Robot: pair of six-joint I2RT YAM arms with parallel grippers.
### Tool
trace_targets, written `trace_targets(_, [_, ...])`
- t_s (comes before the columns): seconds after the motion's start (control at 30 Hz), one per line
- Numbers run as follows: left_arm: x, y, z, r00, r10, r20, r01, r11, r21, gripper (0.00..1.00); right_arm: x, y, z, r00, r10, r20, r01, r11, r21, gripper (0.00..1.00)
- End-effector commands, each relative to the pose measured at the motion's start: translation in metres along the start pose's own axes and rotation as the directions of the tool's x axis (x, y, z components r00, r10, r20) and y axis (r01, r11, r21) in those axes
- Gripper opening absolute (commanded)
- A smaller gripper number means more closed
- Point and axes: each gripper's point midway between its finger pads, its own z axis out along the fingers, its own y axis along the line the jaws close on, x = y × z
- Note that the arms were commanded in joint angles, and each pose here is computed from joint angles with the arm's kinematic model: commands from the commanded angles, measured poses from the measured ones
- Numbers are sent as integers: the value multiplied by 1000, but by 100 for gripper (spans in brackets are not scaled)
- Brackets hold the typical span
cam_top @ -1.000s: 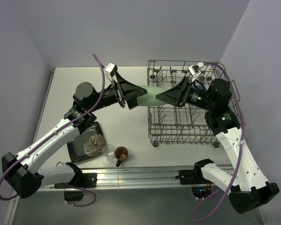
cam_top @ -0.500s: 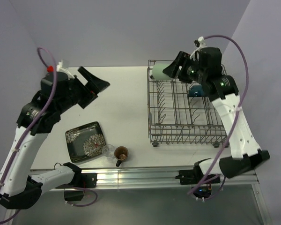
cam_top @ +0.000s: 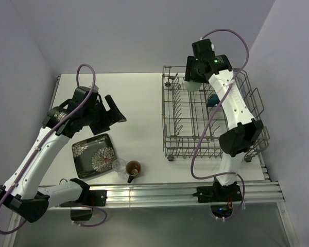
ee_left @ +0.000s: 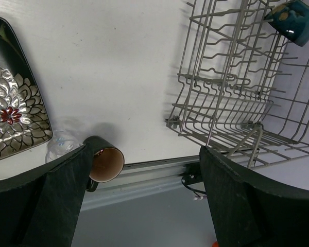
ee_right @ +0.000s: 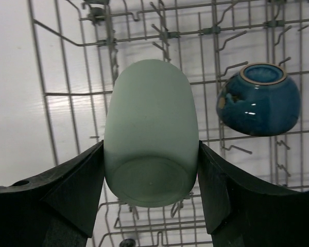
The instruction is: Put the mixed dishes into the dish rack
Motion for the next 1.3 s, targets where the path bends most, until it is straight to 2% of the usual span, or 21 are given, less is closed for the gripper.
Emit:
trace_targets(0.0, [2,5,-3,999,33,3,-33,999,-4,90,-15,-14,-7,997,-65,47,59,991,121,0])
trace_targets(0.3, [7,9,7,999,43,-31,-44,999,-27,89,16,-6,20,992,-114,-52,120,981,155,0])
trace_targets(0.67, [12,10,12,997,45,-63,-47,999,-28,89,44,-4,51,987,-106,-117,125,979,164,2])
trace_targets(0.73, [14,11,11,997,47,-66,-49,998,-29,89,46,-2,56,988,-105,-117,123,979,165,17])
trace_targets(0.77, [15,12,11,997,46,-69,-48,998,-30,89,46,-3,56,988,-104,-118,123,978,168,38])
trace_targets(0.83, [17,14,11,996,47,-78,-49,998,-33,89,48,-4,57,986,-109,-124,130,976,175,55])
trace_targets(0.87, [18,15,12,996,48,-82,-51,998,-37,89,49,-3,57,986,-110,-124,131,976,173,70])
trace_targets(0.97, [23,20,17,993,51,-103,-57,997,-53,89,53,-3,55,985,-121,-120,141,976,168,99])
trace_targets(1.1, [36,27,27,987,78,-144,-90,993,-80,89,55,-3,46,985,-132,-109,150,973,176,100])
trace_targets(1.27, [53,27,43,970,144,-194,-169,978,-119,89,41,3,17,992,-124,-36,128,981,149,100])
